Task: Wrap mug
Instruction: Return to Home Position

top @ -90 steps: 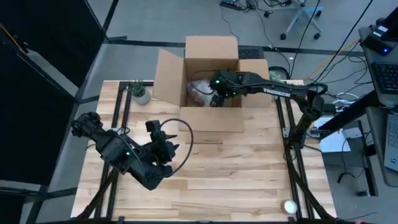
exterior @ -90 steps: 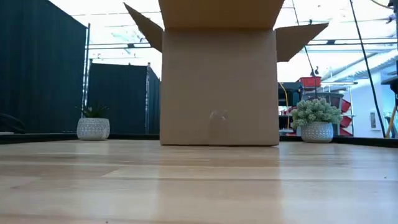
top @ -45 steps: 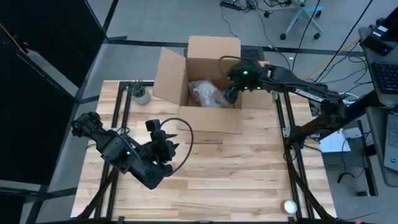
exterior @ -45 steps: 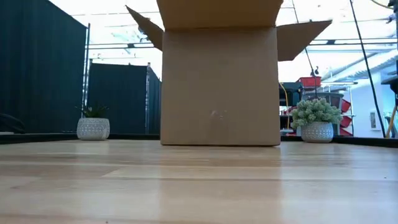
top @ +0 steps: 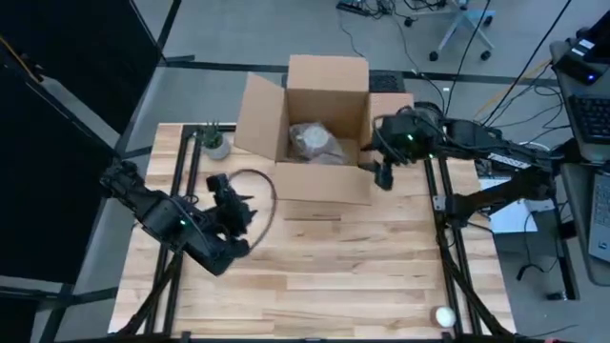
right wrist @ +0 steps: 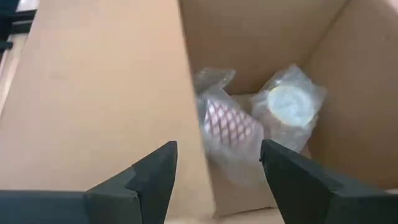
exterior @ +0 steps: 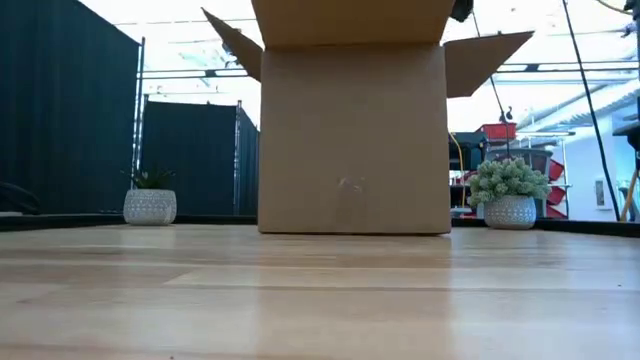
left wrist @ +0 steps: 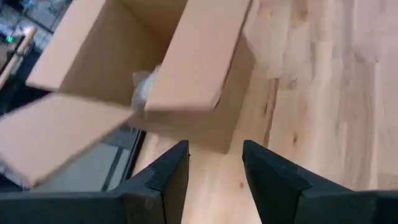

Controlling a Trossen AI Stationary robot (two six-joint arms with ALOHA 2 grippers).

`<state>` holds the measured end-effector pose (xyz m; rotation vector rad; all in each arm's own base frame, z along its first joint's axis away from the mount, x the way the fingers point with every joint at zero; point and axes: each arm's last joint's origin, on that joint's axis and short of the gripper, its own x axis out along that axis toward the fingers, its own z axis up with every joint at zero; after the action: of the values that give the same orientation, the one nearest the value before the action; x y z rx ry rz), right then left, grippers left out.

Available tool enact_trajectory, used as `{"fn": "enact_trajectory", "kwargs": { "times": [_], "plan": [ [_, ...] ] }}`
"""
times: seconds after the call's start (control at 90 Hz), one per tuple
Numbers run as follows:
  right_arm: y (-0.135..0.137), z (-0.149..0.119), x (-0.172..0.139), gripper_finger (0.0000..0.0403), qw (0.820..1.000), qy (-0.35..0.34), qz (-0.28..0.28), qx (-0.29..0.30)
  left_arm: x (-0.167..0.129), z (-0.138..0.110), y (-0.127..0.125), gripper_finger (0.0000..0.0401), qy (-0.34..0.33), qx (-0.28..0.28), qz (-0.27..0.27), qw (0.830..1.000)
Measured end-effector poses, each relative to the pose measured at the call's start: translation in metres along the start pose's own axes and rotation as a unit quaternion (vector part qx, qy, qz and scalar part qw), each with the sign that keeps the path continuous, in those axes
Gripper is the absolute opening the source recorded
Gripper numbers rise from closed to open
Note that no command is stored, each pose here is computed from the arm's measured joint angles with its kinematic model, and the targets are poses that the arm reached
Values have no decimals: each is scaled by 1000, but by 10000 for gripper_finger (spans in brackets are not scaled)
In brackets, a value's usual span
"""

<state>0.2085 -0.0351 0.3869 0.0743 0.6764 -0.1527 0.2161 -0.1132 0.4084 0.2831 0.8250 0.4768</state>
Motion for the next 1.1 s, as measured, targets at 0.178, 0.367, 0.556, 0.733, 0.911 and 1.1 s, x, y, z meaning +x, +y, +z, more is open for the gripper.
{"fn": "enact_trajectory", "kwargs": {
  "times": [0.178,0.367,0.556,0.733,0.911,1.1],
  "plan": [
    [11,-49,2,219,996,-64,58,22,9,-34,9,140,-40,-52,-53,996],
    [16,-97,9,219,987,-125,89,51,21,-71,14,140,-87,-95,-130,983],
    [16,-123,26,218,977,-178,99,59,45,-98,9,140,-153,-127,-198,960],
    [13,-143,42,179,972,-203,94,71,74,-121,1,135,-193,-168,-209,944],
    [10,-163,55,99,969,-217,89,78,105,-141,-6,87,-186,-175,-200,946],
    [10,-166,48,14,961,-248,94,74,125,-152,-5,20,-187,-184,-202,944]
  ]
}}
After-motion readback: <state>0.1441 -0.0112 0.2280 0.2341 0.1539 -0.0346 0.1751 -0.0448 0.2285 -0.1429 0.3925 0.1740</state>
